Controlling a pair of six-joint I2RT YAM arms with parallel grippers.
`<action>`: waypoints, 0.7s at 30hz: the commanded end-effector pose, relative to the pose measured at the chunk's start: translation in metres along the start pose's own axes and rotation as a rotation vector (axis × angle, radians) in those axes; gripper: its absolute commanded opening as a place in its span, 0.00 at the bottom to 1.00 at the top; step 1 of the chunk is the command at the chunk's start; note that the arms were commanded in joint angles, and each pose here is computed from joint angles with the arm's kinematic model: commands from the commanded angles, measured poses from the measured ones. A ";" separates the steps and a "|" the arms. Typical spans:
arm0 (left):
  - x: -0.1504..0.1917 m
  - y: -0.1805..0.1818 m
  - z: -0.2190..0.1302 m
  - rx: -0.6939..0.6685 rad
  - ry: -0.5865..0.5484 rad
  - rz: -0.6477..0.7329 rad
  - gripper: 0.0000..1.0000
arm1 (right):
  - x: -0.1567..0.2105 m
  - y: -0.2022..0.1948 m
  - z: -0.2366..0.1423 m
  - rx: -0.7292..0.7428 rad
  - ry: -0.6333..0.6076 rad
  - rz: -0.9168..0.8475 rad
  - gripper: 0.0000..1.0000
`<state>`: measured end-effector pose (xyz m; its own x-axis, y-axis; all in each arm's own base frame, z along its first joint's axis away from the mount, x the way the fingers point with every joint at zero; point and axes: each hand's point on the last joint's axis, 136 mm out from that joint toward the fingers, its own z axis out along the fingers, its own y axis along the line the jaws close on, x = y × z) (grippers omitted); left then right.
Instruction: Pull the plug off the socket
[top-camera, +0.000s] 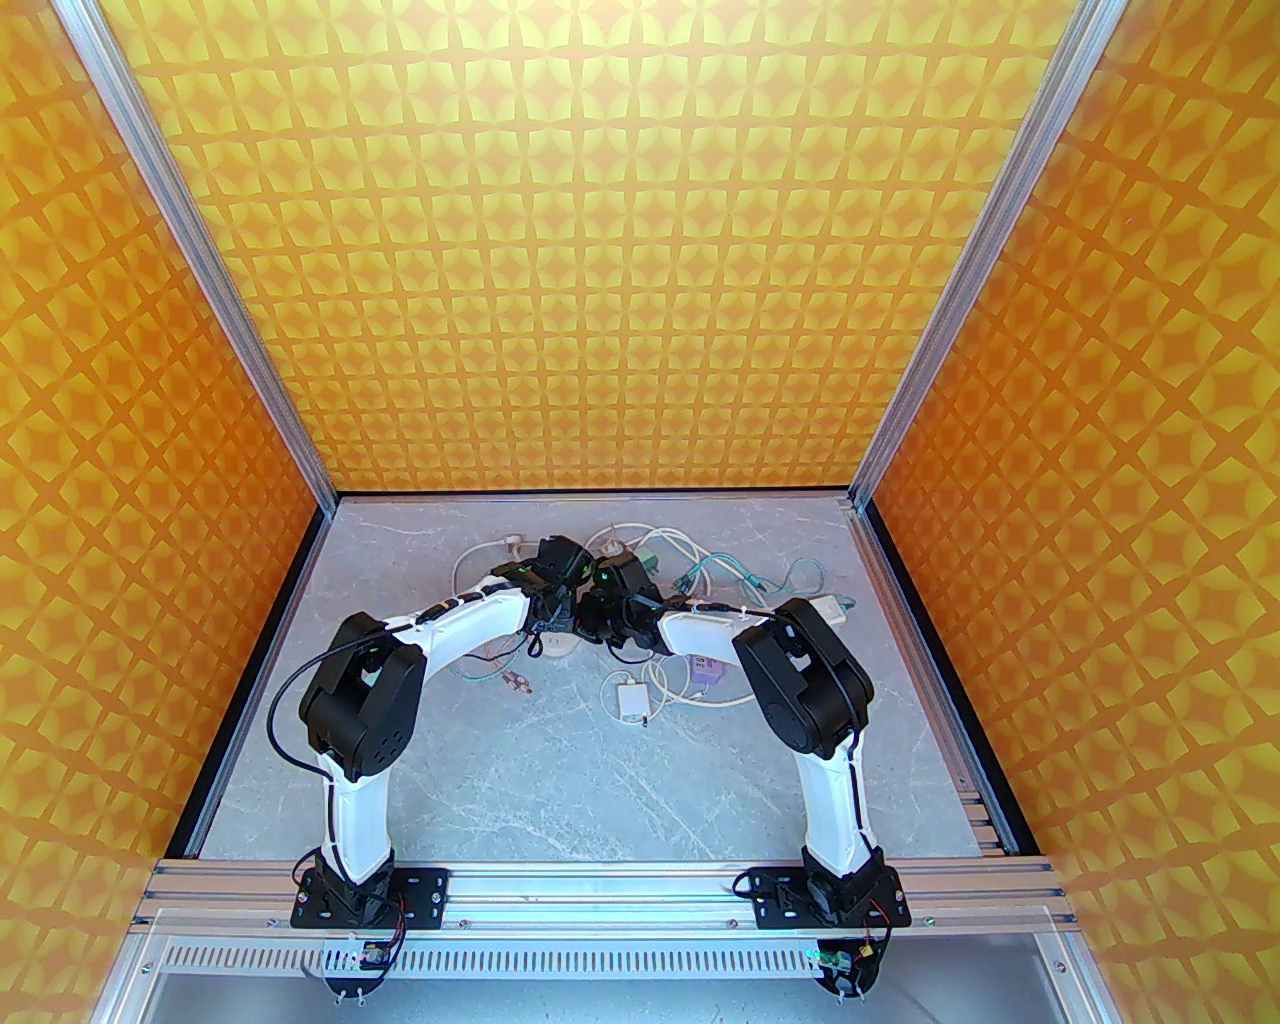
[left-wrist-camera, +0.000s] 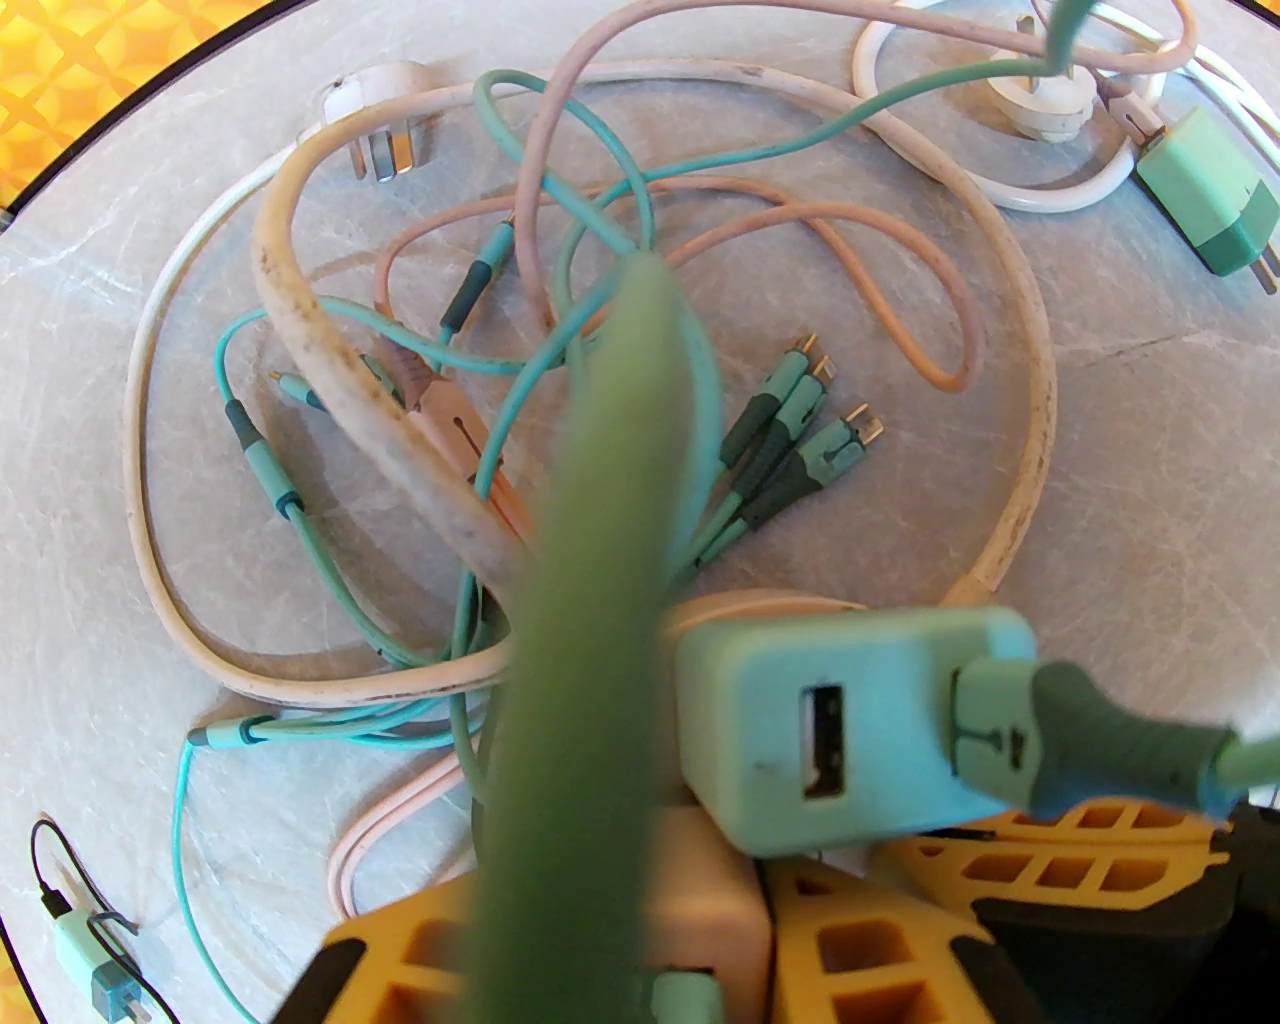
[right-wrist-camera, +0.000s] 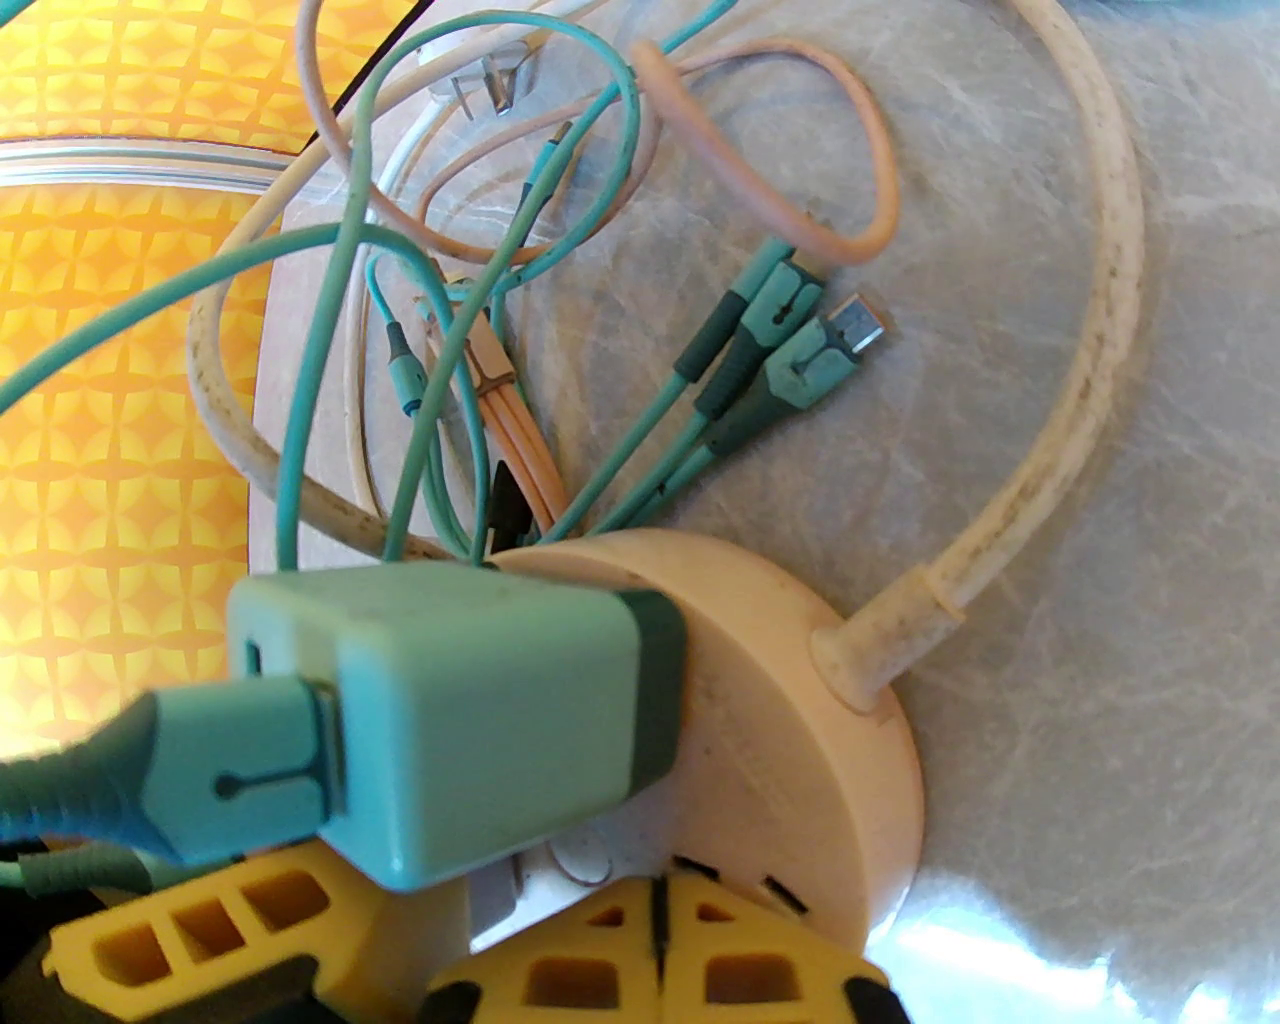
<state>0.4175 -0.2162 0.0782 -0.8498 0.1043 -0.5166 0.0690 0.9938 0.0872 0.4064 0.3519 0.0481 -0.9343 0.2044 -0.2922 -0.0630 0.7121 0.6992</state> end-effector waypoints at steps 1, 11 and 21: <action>-0.006 0.004 -0.019 0.083 -0.005 -0.072 0.08 | 0.052 -0.089 0.015 0.303 0.136 0.068 0.00; -0.004 0.007 -0.015 0.120 0.029 -0.100 0.07 | 0.037 -0.055 0.009 0.184 0.106 0.021 0.03; 0.011 0.009 0.005 -0.024 0.041 -0.015 0.05 | 0.007 0.015 -0.013 -0.119 0.032 0.089 0.00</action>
<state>0.4093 -0.2113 0.0719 -0.8733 0.0594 -0.4835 0.0480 0.9982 0.0360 0.3956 0.3458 0.0545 -0.9418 0.1982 -0.2714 -0.0564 0.7030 0.7089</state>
